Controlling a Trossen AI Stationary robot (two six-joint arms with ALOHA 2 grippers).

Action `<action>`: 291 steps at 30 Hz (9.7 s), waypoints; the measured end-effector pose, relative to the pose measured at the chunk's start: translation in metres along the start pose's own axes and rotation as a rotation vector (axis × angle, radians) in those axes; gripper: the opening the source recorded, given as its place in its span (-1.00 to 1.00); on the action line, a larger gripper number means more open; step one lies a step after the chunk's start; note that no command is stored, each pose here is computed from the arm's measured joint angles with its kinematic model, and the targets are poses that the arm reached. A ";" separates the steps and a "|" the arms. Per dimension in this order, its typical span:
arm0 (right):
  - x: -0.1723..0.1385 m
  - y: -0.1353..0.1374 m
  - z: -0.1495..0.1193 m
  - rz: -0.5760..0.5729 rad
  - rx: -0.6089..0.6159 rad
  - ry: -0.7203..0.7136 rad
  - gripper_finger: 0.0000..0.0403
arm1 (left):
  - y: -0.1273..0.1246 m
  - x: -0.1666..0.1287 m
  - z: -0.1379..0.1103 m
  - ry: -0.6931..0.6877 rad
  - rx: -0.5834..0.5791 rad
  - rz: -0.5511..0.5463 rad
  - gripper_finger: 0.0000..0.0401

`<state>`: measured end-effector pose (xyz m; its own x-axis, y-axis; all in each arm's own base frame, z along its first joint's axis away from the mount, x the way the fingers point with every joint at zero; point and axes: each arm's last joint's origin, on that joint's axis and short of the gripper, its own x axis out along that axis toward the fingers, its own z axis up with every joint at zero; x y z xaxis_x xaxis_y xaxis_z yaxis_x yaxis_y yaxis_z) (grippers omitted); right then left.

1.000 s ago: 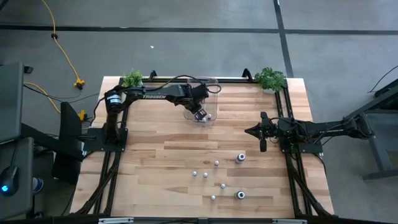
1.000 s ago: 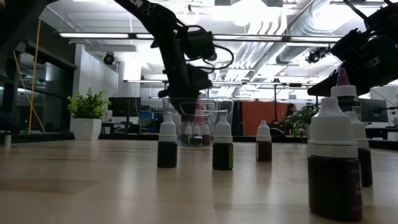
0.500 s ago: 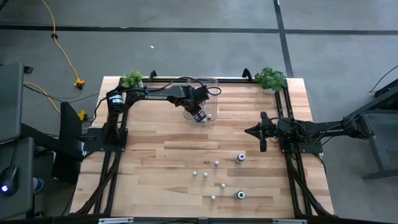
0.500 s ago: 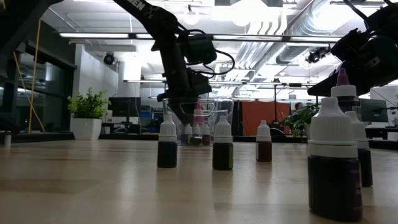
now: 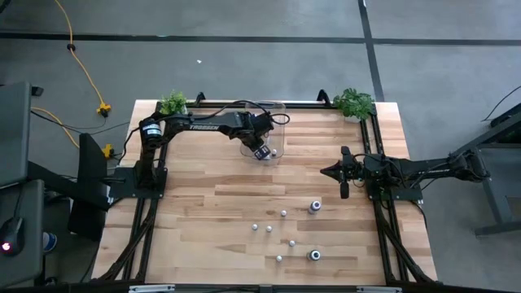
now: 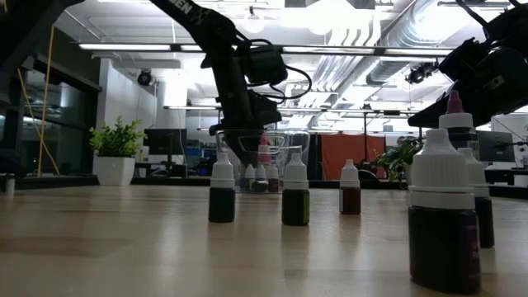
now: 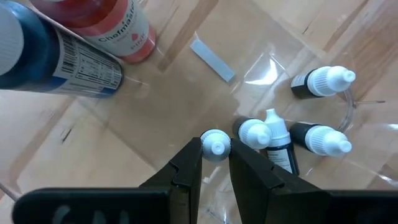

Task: Pick & Place food coloring
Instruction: Put the small orange food coloring into the transparent bin, then put the small purple food coloring into the transparent bin

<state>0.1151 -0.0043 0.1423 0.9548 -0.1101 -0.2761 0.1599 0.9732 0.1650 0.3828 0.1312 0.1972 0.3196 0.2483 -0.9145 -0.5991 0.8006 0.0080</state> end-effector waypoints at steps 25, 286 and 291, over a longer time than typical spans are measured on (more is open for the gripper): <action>0.000 0.000 0.000 0.000 0.000 0.000 -1.00 | 0.000 0.000 -0.002 0.016 0.002 0.002 -0.16; 0.002 0.000 -0.003 -0.006 -0.003 0.030 -1.00 | -0.234 -0.060 -0.158 0.106 0.662 -0.368 -0.79; 0.002 0.000 -0.003 -0.006 -0.003 0.030 -1.00 | -0.234 -0.060 -0.158 0.105 0.662 -0.366 -0.79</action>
<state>0.1162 -0.0043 0.1393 0.9460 -0.1098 -0.3051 0.1647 0.9732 0.1605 0.3877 -0.1578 0.1864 0.3220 -0.1228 -0.9387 0.1077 0.9899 -0.0925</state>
